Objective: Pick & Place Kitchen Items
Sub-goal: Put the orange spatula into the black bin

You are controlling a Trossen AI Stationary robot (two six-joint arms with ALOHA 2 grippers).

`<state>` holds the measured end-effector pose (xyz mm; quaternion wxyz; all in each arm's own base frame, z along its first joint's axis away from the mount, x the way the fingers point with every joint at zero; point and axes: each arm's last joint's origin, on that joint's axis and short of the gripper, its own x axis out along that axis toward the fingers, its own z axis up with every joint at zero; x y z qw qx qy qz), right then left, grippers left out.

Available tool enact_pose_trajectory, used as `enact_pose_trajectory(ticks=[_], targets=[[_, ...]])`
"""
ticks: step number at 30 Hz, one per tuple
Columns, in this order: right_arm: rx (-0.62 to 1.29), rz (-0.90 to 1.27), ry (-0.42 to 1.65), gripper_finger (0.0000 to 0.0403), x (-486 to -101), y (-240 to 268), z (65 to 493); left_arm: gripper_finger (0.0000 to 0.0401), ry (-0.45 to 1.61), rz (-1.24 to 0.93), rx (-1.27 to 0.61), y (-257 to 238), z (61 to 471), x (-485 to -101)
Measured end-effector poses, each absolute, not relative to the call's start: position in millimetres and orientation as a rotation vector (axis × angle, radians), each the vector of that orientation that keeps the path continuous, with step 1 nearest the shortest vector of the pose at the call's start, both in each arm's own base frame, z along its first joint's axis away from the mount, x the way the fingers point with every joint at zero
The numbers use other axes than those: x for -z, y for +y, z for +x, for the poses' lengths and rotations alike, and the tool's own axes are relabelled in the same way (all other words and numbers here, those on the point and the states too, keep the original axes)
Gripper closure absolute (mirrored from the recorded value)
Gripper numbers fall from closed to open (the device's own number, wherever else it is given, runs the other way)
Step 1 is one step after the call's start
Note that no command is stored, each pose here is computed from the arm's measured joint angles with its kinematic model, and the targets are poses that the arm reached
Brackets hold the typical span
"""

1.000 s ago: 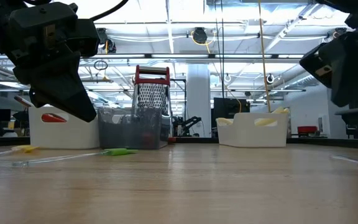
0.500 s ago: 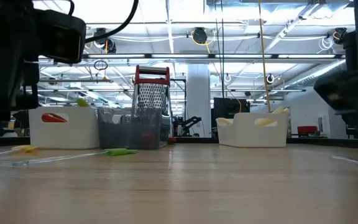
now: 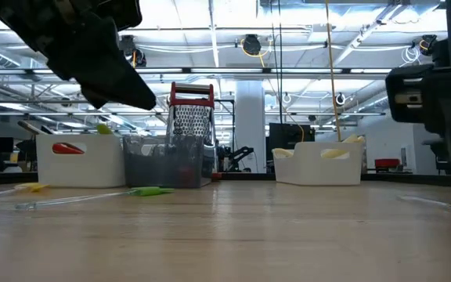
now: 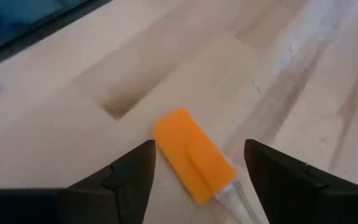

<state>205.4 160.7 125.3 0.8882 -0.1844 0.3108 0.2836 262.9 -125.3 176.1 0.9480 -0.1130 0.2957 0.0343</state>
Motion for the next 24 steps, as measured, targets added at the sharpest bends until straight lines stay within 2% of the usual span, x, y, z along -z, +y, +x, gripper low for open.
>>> enact_pose_trajectory(ticks=[6, 12, 18, 24], targets=[[-0.616, -0.5, 0.635, 0.0165, -120, 157, 209, 0.0354, 0.6, -0.232, -0.082, -122, 264, -176], [-0.685, -0.439, 0.653, 0.0165, -102, 153, 221, 0.0355, 0.6, -0.238, -0.089, -121, 265, -176], [-0.677, -0.445, 0.689, 0.0167, -83, 145, 230, 0.0354, 0.6, -0.238, -0.088, -121, 265, -176], [-0.713, -0.331, 0.812, 0.0219, -73, 126, 234, 0.0355, 0.6, -0.237, -0.088, -121, 265, -176]])
